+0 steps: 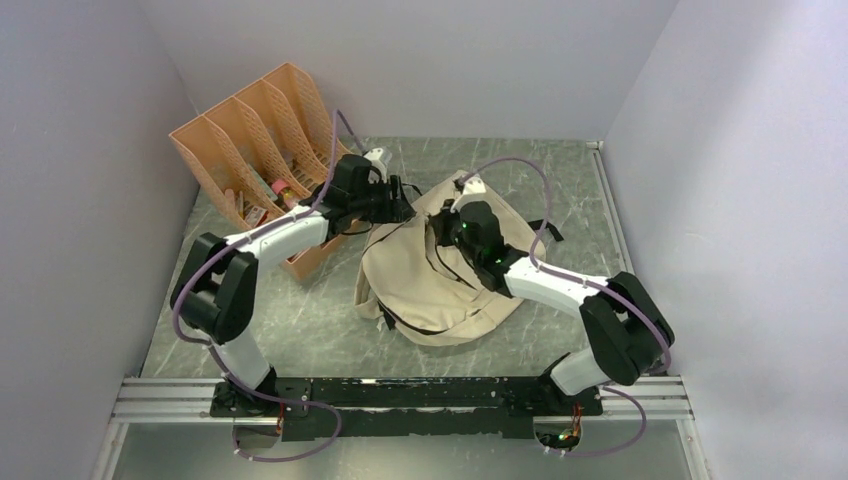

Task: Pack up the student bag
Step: Zip the student bag at the center of the board.

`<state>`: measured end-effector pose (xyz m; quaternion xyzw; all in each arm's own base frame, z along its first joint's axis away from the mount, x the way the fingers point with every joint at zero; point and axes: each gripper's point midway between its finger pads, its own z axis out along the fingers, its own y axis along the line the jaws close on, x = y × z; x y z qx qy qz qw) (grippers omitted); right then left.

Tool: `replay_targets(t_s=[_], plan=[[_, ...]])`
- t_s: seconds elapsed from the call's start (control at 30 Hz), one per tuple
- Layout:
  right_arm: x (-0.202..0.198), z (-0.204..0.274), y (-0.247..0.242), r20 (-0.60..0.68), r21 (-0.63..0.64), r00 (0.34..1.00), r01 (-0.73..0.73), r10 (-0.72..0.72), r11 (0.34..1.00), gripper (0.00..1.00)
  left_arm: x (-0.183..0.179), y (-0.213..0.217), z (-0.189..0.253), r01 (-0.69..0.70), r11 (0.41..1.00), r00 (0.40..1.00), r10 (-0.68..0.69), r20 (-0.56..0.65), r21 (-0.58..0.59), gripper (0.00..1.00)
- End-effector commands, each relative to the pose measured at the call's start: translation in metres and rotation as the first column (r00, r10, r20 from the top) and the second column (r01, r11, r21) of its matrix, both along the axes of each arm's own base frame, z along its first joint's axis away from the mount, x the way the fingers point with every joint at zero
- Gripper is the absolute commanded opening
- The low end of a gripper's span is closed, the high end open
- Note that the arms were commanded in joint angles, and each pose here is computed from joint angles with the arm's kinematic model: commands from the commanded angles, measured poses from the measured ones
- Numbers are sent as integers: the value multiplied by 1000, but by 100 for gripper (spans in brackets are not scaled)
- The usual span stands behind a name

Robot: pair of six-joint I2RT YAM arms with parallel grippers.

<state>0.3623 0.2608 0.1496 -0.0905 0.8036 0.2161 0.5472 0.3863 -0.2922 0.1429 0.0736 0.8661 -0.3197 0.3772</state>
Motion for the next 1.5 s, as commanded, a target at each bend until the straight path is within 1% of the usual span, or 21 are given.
replay_targets(t_s=[0.0, 0.1, 0.17, 0.23, 0.33, 0.47, 0.53, 0.63, 0.73, 0.87, 0.9, 0.93, 1.17, 1.2, 1.37, 1.43, 1.47], plan=[[4, 32, -5, 11, 302, 991, 121, -131, 945, 0, 9, -10, 10, 66, 998, 997, -65, 34, -2, 59], [4, 36, -13, 10, 353, 984, 161, -176, 922, 0, 7, -18, 8, 129, 992, 991, -128, 41, -13, 56], [5, 35, -17, -1, 364, 981, 182, -195, 914, 0, 5, -26, 11, 195, 980, 978, -192, 77, -26, 50], [8, 34, -21, -18, 372, 976, 207, -216, 905, 0, 2, -29, 10, 253, 968, 962, -250, 107, -8, 47], [9, 32, -22, -40, 395, 976, 211, -213, 894, 0, 3, -28, 4, 296, 954, 945, -299, 136, 42, 46], [11, 33, -21, -41, 397, 979, 197, -197, 896, 0, 6, -21, -4, 306, 945, 933, -322, 159, 114, 46], [11, 33, -20, -41, 396, 981, 191, -191, 898, 0, 2, -13, -11, 308, 939, 933, -330, 147, 156, 46], [11, 33, -18, -40, 396, 984, 177, -176, 901, 0, 1, -10, -14, 318, 930, 921, -349, 173, 186, 49], [12, 32, -17, -45, 398, 985, 171, -166, 902, 0, -1, -15, -11, 360, 914, 892, -396, 219, 185, 55], [12, 31, -13, -51, 400, 988, 156, -148, 903, 0, -3, -24, -3, 408, 898, 853, -439, 282, 166, 59], [12, 31, -13, -53, 401, 988, 153, -144, 903, 0, -1, -25, -2, 422, 887, 831, -461, 311, 186, 59], [12, 31, -13, -53, 400, 988, 151, -142, 904, 0, 0, -27, -2, 430, 883, 823, -470, 319, 189, 59], [12, 32, -11, -54, 397, 990, 139, -129, 907, 0, -2, -41, -21, 517, 840, 790, -542, 286, 163, 58], [12, 31, -11, -56, 396, 990, 139, -128, 907, 0, -2, -41, -23, 522, 837, 789, -546, 280, 161, 56], [12, 29, -12, -63, 390, 990, 140, -126, 910, 0, -6, -40, -36, 537, 829, 793, -560, 241, 158, 39], [12, 28, -11, -65, 387, 991, 135, -119, 912, 0, -7, -41, -40, 541, 827, 796, -562, 226, 152, 29], [12, 27, -11, -66, 386, 991, 133, -117, 913, 0, -6, -41, -43, 539, 828, 800, -561, 215, 152, 22]])
